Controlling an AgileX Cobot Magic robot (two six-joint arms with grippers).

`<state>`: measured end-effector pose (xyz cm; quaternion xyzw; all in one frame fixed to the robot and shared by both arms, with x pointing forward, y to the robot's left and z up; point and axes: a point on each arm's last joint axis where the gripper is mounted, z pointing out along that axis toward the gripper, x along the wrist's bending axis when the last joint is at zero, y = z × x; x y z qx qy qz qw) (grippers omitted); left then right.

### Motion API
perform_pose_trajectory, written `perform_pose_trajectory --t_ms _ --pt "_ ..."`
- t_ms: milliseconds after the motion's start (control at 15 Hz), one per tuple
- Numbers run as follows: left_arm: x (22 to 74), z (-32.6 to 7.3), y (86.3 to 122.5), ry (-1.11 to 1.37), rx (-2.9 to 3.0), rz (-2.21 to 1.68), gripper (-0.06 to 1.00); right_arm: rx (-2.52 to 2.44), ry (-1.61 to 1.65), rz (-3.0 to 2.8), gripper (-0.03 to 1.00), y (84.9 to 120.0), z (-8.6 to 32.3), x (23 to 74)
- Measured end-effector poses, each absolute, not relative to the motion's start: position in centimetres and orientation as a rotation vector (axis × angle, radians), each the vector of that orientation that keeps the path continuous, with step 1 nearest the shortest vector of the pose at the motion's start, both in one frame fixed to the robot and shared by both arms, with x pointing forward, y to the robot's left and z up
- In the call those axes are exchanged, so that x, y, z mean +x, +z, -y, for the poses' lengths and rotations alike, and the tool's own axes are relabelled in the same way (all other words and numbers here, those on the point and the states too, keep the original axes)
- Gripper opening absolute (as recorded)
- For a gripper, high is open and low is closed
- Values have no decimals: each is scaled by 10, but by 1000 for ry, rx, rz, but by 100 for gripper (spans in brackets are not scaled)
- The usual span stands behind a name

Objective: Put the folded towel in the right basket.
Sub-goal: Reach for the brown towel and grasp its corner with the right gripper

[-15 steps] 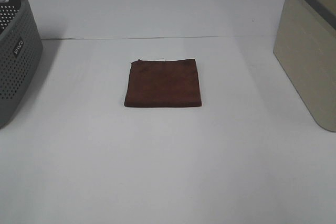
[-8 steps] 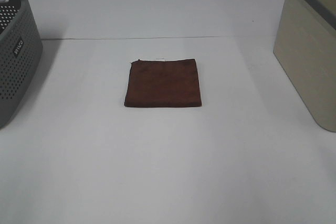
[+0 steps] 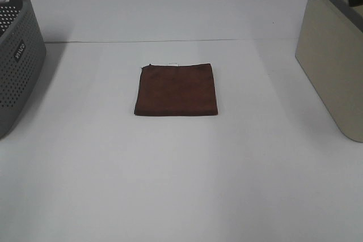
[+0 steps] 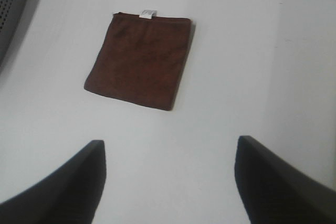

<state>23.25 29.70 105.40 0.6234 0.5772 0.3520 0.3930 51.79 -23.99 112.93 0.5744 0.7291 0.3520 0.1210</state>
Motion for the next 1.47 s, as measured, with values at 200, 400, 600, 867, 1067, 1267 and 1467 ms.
perform_pose_trajectory --t_ms 200,400,600,867,1067,1267,1467 --pt "233 -297 1054 893 1582 -1465 88 1636 969 -2323 66 1097 193 561" --pt "233 -297 1054 893 1582 -1465 88 1775 807 -2463 66 1022 167 620" --pt "233 -297 1054 893 1582 -1465 88 1871 762 -2505 66 978 157 647" --pt "233 -297 1054 893 1582 -1465 88 1986 727 -2574 68 924 144 675" --pt "233 -297 1054 893 1582 -1465 88 1985 715 -2591 70 899 140 690" --pt "233 -297 1054 893 1582 -1465 88 1994 709 -2595 70 882 137 699" --pt "233 -297 1054 893 1582 -1465 88 2014 732 -2581 67 876 135 703"
